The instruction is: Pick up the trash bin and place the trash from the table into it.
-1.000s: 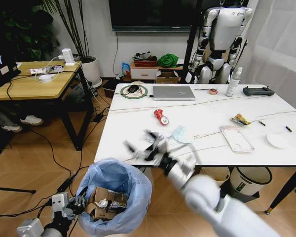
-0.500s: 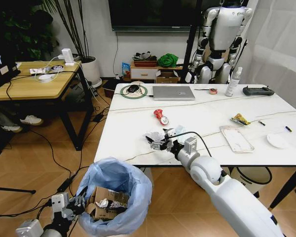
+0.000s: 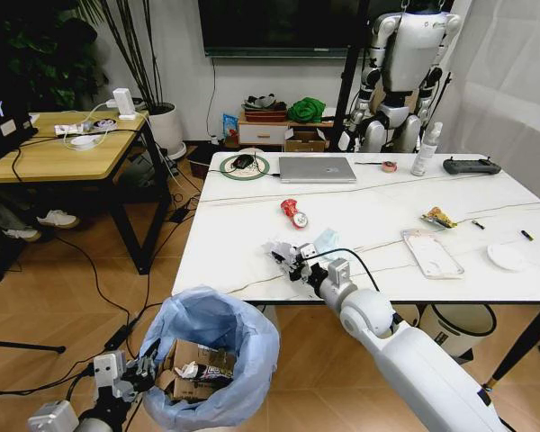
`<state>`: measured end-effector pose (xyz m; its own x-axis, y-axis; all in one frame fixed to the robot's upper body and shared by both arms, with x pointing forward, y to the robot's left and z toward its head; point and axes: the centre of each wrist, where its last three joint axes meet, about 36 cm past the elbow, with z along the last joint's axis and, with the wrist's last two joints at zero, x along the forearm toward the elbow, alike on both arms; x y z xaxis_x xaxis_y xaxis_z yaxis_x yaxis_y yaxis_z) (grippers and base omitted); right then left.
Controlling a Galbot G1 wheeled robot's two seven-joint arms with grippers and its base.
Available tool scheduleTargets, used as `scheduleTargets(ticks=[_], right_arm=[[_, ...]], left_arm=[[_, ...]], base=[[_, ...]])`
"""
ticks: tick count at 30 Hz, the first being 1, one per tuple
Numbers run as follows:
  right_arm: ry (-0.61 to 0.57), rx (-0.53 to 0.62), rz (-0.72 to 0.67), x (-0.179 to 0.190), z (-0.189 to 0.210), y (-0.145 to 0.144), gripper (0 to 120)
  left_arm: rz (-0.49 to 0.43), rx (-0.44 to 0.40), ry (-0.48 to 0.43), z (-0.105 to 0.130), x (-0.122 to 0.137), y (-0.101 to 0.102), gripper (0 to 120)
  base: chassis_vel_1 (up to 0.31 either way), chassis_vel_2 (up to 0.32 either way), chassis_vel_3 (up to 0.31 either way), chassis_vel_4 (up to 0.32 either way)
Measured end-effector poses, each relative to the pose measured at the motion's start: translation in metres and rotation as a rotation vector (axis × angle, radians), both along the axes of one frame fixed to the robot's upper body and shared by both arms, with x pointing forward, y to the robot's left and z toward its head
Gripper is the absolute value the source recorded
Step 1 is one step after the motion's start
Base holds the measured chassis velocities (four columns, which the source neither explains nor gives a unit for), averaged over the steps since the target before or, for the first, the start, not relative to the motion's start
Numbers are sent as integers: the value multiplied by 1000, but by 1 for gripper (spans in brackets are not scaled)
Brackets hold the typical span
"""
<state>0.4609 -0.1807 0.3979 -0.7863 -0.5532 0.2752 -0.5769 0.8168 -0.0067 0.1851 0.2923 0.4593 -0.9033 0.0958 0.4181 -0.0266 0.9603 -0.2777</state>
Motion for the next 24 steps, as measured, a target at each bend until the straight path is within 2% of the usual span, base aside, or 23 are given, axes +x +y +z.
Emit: scheduleTargets(ticks=[7, 14, 18, 24], right_arm=[[-18, 9, 7, -5, 3, 0, 0], [-75, 60, 35, -16, 17, 5, 0], [-111, 149, 96, -29, 27, 9, 0], [-185, 391, 387, -88, 47, 40, 0]], left_arm=[[-1, -2, 2, -2, 1, 0, 0], [-1, -3, 3, -2, 1, 0, 0], [-2, -6, 3, -3, 1, -1, 0], [-2, -10, 5, -4, 0, -2, 0]], base=[[0, 0, 0, 0], [0, 0, 0, 0], [0, 0, 0, 0], [0, 0, 0, 0]])
